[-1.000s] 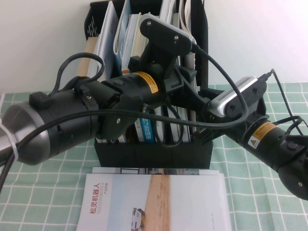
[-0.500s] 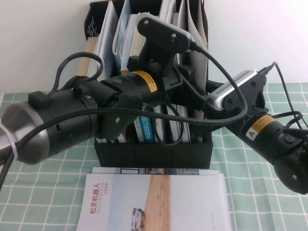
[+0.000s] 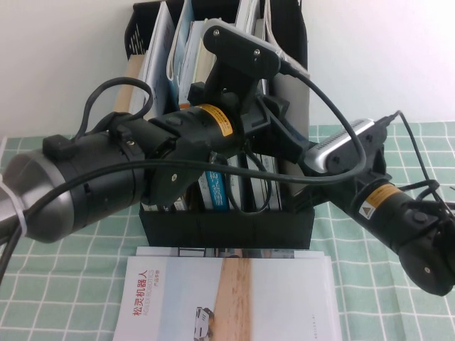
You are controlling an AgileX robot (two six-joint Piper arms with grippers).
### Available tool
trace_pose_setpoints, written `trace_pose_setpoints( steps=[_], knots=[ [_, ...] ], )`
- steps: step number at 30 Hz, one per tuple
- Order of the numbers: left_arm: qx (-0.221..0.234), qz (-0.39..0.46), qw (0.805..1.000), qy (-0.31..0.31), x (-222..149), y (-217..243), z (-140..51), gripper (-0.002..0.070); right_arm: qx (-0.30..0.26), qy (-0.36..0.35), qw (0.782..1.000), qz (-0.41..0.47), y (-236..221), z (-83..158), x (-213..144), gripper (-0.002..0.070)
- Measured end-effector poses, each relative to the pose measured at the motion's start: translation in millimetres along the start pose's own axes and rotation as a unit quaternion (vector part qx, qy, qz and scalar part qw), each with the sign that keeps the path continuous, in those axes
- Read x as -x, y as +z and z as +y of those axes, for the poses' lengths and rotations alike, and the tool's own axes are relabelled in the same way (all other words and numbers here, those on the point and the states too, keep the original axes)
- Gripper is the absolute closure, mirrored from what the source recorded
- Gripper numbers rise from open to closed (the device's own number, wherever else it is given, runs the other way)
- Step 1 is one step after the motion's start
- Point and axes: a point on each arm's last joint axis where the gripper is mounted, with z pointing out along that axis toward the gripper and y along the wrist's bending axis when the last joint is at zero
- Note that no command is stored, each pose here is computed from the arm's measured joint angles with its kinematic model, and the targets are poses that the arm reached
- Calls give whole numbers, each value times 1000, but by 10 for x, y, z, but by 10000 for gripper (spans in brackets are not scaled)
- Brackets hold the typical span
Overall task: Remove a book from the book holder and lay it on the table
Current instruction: Pick up the right side book from the book shelf
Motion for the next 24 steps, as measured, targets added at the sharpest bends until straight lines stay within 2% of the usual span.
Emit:
trace_pose_setpoints(
  steps=[6, 11, 19, 24],
  knots=[
    [-6, -7, 1000, 2, 55, -61, -46, 678, -22, 15, 999, -47, -80, -26, 8, 666],
    [-17, -56, 998, 5, 321, -356, -130, 678, -39, 22, 997, -60, -173, -64, 105, 666],
    [-17, -101, 995, 4, 675, -991, -112, 678, -53, -21, 990, -129, -354, -122, 561, 666],
    [-18, -42, 999, 6, 679, -1392, -97, 678, -64, -32, 980, -188, -545, -165, 922, 668]
  ],
)
